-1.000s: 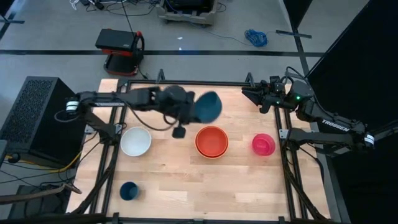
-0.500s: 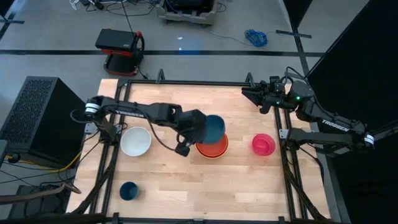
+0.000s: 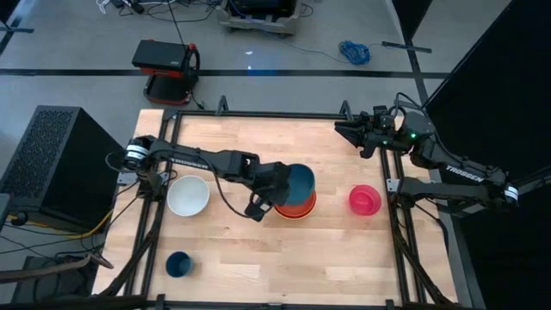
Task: Nest bowls inside each other
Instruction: Stack the blue bowl on top of the orange bowl, then stack the white bowl on top of the blue bowl
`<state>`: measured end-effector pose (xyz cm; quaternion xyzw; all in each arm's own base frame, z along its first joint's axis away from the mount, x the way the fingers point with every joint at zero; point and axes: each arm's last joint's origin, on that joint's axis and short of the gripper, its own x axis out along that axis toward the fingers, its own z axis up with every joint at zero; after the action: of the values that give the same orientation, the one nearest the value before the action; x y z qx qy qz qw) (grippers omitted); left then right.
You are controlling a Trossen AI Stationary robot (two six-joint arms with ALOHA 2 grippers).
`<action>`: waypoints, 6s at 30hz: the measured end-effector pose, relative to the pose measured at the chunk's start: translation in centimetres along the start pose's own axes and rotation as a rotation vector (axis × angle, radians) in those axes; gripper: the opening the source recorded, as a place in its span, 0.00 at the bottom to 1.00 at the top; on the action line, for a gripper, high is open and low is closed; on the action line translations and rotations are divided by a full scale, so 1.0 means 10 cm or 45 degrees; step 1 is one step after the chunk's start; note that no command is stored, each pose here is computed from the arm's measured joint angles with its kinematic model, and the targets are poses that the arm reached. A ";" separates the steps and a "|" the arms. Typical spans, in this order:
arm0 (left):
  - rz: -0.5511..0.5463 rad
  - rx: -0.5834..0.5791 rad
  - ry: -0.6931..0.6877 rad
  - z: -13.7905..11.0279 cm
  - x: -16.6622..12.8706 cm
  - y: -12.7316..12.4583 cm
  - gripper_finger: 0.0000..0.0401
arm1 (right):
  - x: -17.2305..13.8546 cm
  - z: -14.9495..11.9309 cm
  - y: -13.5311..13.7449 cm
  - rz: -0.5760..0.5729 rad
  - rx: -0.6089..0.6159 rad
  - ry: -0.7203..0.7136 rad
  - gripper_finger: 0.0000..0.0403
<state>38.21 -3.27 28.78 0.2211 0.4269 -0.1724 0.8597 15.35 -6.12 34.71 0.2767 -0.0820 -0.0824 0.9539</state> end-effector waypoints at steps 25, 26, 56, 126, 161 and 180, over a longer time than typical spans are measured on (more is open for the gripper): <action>-0.086 0.034 0.320 -0.22 0.55 -0.08 0.00 | 0.00 -0.01 -0.01 -0.007 0.011 0.016 0.29; -0.092 0.033 0.333 -0.23 0.56 -0.09 0.00 | 0.00 -0.01 -0.01 -0.006 0.011 0.017 0.28; -0.036 0.017 0.345 -0.08 0.32 0.08 0.00 | 0.00 -0.01 -0.01 -0.009 0.002 0.018 0.29; 0.034 -0.388 0.626 -0.21 -0.10 0.26 0.42 | 0.00 -0.02 -0.01 -0.003 -0.002 0.026 0.38; 0.178 -1.428 0.281 -1.37 -1.18 -0.74 0.48 | 0.00 -0.03 -0.01 0.006 -0.028 0.054 0.42; 0.064 -1.645 0.497 -1.71 -0.84 -0.99 0.75 | 0.00 -0.04 -0.02 -0.007 -0.025 0.059 0.45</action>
<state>17.36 -1.72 24.07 -0.3004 0.5866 0.1806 0.7301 15.43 -6.09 34.28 0.2692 -0.0582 -0.0793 0.9580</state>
